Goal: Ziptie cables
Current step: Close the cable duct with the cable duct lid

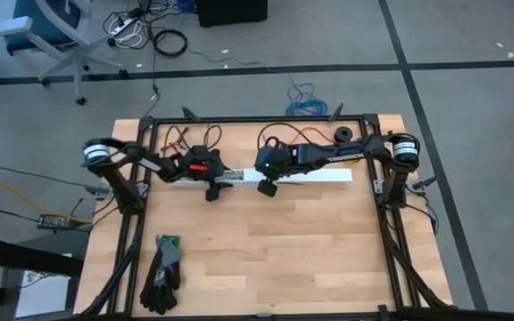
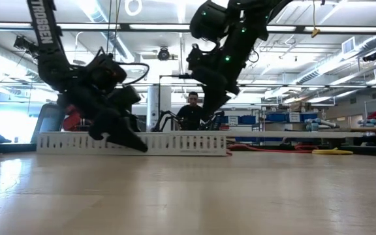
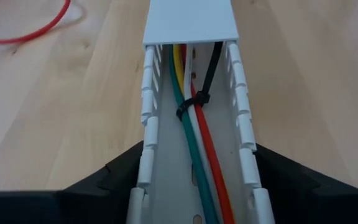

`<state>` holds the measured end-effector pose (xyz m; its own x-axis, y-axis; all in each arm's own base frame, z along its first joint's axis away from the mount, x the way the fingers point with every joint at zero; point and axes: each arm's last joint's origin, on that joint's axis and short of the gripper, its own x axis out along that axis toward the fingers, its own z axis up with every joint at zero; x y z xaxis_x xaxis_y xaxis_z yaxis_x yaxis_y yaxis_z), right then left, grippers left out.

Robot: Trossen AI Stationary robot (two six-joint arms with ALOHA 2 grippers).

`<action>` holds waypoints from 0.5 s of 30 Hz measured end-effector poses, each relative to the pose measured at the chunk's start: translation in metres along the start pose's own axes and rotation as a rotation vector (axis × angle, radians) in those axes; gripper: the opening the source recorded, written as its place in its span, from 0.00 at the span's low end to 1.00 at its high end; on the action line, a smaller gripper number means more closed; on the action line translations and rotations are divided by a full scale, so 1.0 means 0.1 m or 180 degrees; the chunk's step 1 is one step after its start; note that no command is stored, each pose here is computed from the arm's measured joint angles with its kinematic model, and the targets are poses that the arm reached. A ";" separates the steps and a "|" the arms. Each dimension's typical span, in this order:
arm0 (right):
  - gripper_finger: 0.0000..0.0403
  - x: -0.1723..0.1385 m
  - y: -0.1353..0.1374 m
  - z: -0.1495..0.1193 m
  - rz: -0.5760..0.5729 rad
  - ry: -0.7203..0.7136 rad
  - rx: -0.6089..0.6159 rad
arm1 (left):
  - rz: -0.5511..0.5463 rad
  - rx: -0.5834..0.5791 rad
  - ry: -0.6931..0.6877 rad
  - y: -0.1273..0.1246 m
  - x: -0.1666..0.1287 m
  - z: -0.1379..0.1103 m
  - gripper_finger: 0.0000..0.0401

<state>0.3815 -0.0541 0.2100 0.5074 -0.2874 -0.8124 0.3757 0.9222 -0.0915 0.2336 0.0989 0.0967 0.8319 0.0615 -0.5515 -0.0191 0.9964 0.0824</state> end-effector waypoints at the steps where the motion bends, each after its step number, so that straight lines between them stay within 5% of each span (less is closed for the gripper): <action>1: 0.00 -0.02 0.00 -0.02 -0.0003 0.0062 -0.0008 | -0.0011 0.0008 -0.0012 0.00 0.04 0.02 0.62; 9: 0.00 -0.16 0.13 -0.13 -0.0026 0.0248 -0.0067 | -0.0092 0.0072 -0.0047 0.02 0.29 0.20 0.62; 15: 0.00 -0.24 0.18 -0.51 -0.0245 0.0291 0.0072 | -0.0110 0.0077 -0.0053 0.07 0.41 0.28 0.62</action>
<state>0.3367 -0.0174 0.1989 0.4039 -0.3313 -0.8527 0.4286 0.8920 -0.1435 0.2829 0.1066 0.0984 0.8409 0.0260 -0.5405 0.0230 0.9962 0.0838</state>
